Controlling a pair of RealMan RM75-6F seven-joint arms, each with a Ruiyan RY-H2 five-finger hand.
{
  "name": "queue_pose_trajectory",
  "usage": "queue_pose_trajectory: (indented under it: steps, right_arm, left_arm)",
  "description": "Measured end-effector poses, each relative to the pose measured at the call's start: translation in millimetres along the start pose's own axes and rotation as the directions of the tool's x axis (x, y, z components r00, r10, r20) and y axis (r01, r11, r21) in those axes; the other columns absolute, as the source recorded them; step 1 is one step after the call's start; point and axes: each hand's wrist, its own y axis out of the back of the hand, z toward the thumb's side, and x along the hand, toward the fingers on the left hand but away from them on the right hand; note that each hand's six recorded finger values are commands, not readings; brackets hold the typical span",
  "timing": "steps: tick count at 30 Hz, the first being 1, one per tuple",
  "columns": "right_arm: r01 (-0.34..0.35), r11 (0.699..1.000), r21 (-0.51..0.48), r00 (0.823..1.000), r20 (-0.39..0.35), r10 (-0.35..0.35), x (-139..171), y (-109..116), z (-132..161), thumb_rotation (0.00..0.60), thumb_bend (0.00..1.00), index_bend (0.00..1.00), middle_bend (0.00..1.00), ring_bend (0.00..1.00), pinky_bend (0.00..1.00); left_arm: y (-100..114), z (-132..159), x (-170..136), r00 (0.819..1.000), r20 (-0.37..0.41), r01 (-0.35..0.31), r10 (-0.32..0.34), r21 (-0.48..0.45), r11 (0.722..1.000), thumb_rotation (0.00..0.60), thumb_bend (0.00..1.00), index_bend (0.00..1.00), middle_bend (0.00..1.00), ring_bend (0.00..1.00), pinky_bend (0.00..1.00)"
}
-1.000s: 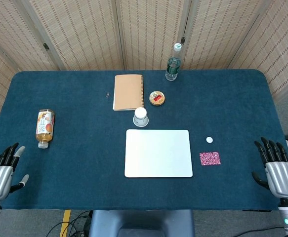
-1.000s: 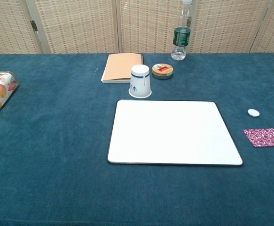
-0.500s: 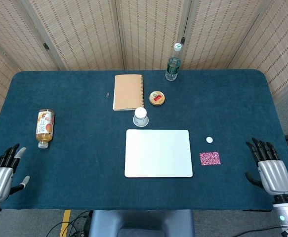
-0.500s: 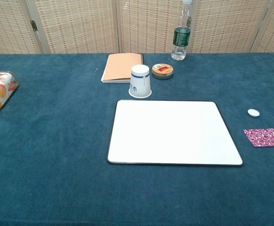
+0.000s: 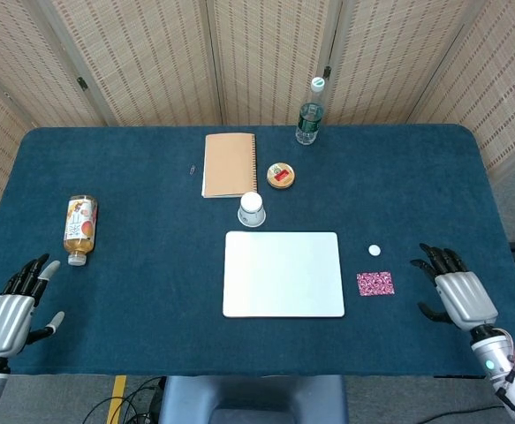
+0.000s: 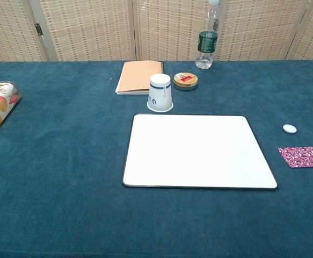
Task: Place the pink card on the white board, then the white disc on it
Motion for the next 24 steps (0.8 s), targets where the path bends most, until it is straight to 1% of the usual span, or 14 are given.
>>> queue_pose_trajectory:
  steps: [5, 8, 14, 20, 24]
  right_arm:
    - [-0.031, 0.999, 0.026, 0.999, 0.023, 0.031, -14.2, -5.4, -2.1, 0.6, 0.21, 0.24, 0.0, 0.0, 0.0]
    - [-0.054, 0.998, 0.04, 0.998, 0.033, 0.052, -24.6, -13.3, -2.0, 0.6, 0.21, 0.24, 0.0, 0.0, 0.0]
    - [-0.096, 0.995, 0.041, 0.995, 0.028, 0.095, -44.4, -28.5, 8.2, 0.6, 0.21, 0.24, 0.0, 0.0, 0.0]
    - [-0.117, 0.991, 0.06, 0.993, 0.025, 0.116, -52.8, -35.5, 17.8, 0.6, 0.21, 0.24, 0.0, 0.0, 0.0]
    - [-0.136, 0.988, 0.071, 0.991, 0.023, 0.134, -55.5, -39.3, 23.0, 0.6, 0.18, 0.24, 0.0, 0.0, 0.0]
  left_arm:
    - [5.4, -4.7, -3.2, 0.999, -0.023, -0.025, 0.025, -0.006, 1.0, 0.6, 0.33, 0.0, 0.0, 0.0, 0.19]
    - [7.6, -6.8, -7.0, 0.999, -0.032, -0.038, 0.037, -0.015, 0.999, 0.6, 0.33, 0.0, 0.0, 0.0, 0.19]
    - [8.7, -9.6, -8.9, 0.999, -0.025, -0.037, 0.037, -0.01, 0.999, 0.6, 0.33, 0.0, 0.0, 0.0, 0.19]
    - [10.0, -12.7, -8.2, 0.999, -0.024, -0.034, 0.034, -0.029, 0.999, 0.6, 0.33, 0.0, 0.0, 0.0, 0.19]
    - [10.0, -13.8, -7.4, 0.999, -0.02, -0.029, 0.028, -0.033, 0.999, 0.6, 0.33, 0.0, 0.0, 0.0, 0.19]
